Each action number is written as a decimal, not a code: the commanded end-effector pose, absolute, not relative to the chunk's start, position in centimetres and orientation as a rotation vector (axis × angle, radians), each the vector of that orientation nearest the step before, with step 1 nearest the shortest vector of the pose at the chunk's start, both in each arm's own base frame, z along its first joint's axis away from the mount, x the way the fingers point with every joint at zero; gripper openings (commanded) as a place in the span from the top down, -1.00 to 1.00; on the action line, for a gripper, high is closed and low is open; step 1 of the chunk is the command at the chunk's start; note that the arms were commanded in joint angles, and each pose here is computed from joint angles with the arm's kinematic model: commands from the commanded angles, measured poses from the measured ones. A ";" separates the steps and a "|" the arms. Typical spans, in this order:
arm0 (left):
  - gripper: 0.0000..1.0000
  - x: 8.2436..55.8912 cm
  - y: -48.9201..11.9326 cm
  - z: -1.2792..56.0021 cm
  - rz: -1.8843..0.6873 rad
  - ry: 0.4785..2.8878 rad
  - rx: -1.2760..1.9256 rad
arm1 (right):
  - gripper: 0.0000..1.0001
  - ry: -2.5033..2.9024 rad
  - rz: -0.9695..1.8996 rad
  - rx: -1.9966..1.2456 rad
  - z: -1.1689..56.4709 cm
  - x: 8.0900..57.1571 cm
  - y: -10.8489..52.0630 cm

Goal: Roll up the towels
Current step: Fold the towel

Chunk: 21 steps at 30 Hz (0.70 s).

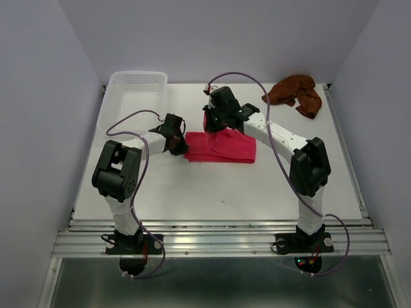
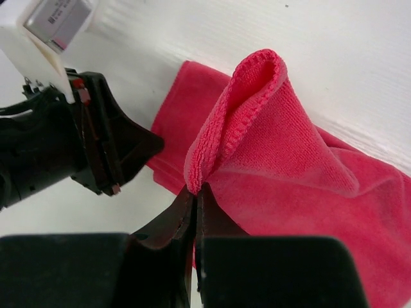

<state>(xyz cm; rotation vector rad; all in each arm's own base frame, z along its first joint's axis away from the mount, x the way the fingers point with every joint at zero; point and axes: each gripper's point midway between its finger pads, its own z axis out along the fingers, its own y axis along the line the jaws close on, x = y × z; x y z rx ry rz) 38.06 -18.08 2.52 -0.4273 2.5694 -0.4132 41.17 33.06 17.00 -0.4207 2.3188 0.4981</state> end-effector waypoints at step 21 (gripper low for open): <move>0.51 38.4 -17.9 5.3 -0.433 2.496 -0.451 | 0.93 2.349 0.743 -0.488 12.5 43.0 42.9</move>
